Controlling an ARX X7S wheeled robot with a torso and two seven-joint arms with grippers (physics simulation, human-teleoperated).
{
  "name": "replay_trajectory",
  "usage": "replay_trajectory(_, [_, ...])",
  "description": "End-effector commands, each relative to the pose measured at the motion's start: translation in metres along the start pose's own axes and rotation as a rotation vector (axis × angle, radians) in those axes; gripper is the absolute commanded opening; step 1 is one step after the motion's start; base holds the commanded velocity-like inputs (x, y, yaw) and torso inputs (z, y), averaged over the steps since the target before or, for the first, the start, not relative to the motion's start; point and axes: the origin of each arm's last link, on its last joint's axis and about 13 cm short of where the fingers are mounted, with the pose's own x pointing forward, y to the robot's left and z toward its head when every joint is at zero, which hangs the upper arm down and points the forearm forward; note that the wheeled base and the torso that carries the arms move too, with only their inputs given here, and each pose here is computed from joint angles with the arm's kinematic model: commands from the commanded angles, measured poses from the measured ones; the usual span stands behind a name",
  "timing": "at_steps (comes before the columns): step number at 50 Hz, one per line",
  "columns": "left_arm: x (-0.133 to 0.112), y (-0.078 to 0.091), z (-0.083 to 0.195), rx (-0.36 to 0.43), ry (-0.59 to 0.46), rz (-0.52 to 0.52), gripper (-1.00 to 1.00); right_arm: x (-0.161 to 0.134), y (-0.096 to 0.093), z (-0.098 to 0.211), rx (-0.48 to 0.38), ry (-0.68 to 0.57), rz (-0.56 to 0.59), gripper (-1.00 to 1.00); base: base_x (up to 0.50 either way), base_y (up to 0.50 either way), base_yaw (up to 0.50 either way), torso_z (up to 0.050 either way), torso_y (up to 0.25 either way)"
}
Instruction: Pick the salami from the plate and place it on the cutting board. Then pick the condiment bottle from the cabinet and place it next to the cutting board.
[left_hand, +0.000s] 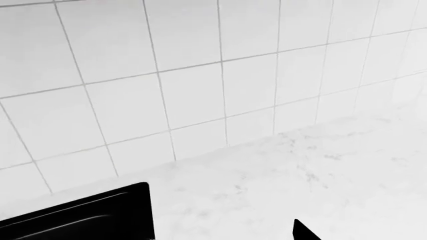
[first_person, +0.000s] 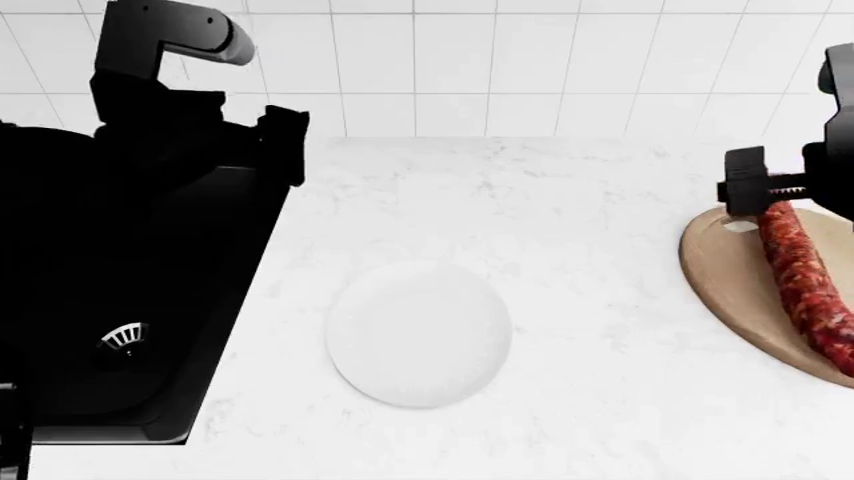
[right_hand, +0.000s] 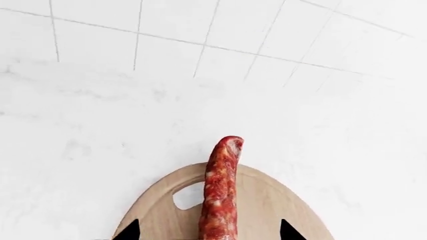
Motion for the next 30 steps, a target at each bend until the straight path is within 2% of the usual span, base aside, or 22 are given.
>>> replay_trajectory(1, [-0.024, 0.000, 0.002, 0.036, -0.092, 0.107, 1.00, -0.039, 0.021, -0.003, 0.058, -0.362, 0.086, 1.00, 0.00, 0.00, 0.00, 0.000, 0.000])
replay_trajectory(6, [-0.037, -0.005, 0.000, 0.056, -0.149, 0.155, 1.00, -0.061, 0.031, -0.016, 0.108, -0.453, 0.157, 1.00, 0.00, 0.00, 0.00, 0.000, 0.000])
replay_trajectory(8, [-0.040, -0.008, -0.002, 0.066, -0.170, 0.163, 1.00, -0.069, 0.035, -0.021, 0.038, -0.473, 0.113, 1.00, 0.00, 0.00, 0.00, 0.000, 0.000])
replay_trajectory(10, [-0.042, -0.010, -0.004, 0.067, -0.181, 0.163, 1.00, -0.072, 0.042, -0.027, 0.057, -0.495, 0.107, 1.00, 0.00, 0.00, 0.00, 0.000, 0.000])
replay_trajectory(11, [-0.044, -0.011, -0.004, 0.074, -0.187, 0.166, 1.00, -0.073, 0.046, -0.031, 0.037, -0.500, 0.104, 1.00, 0.00, 0.00, 0.00, 0.000, 0.000])
replay_trajectory(17, [-0.051, -0.013, -0.003, 0.084, -0.207, 0.180, 1.00, -0.082, 0.052, -0.036, 0.098, -0.551, 0.166, 1.00, 0.00, 0.00, 0.00, 0.000, 0.000])
replay_trajectory(30, [-0.055, -0.014, 0.000, 0.083, -0.199, 0.172, 1.00, -0.084, 0.052, -0.038, 0.117, -0.547, 0.205, 1.00, 0.00, 0.50, 0.00, 0.000, 0.000])
